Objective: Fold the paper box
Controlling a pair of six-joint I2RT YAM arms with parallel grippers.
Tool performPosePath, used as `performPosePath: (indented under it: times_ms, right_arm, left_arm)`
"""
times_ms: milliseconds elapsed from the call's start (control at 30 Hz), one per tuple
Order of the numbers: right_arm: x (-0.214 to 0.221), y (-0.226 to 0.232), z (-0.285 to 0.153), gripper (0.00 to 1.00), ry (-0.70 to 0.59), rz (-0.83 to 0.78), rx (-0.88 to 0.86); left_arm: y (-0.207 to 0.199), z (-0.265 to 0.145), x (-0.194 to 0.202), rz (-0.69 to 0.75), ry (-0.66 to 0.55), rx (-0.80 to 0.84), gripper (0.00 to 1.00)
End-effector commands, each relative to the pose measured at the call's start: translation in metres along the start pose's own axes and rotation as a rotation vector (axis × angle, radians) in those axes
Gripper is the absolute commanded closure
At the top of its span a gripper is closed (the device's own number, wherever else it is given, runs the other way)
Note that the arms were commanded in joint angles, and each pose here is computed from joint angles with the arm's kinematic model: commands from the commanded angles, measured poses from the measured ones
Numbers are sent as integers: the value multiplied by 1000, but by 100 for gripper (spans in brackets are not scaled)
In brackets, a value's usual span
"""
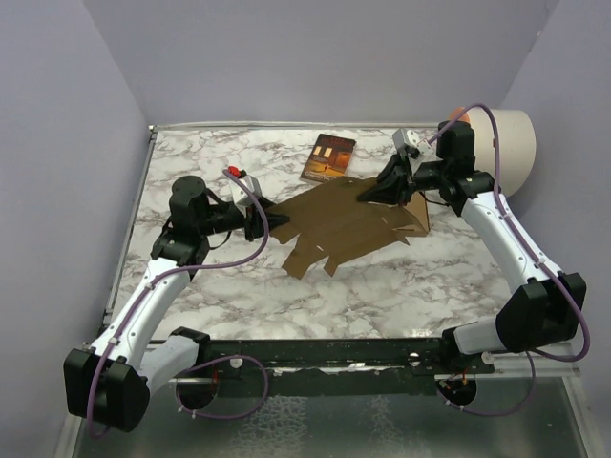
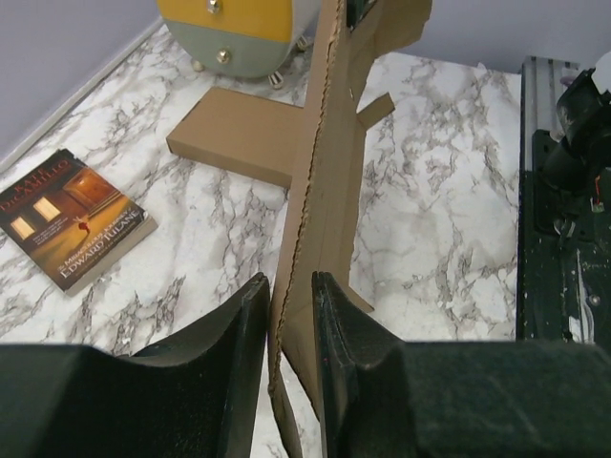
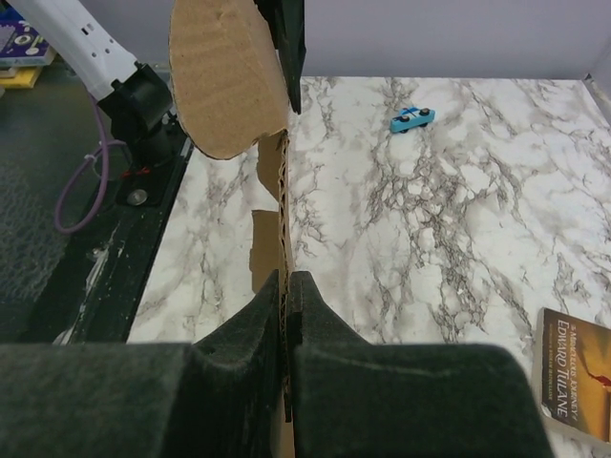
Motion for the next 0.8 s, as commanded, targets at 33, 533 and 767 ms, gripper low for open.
performPosePath:
  times_ms: [33, 533, 767]
  right_arm:
    - [-9, -2, 1, 99, -21, 2, -25]
    - [-10, -1, -1, 99, -36, 14, -39]
    - [-9, -1, -1, 99, -37, 17, -39]
  left_arm:
    - [-5, 1, -6, 19, -69, 15, 74]
    - [-3, 5, 2, -14, -42, 51, 87]
    - [-3, 5, 2, -15, -39, 66, 100]
Point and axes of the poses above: each gripper's point midway between its finger pads, its own z axis out along the fingers, its own y axis along the line the jaws close on, x = y × z, the point moved 9 cm from there along -z, back along the fingers, and after that the axes turned 7 degrees about -z, right-handed, at the moved point
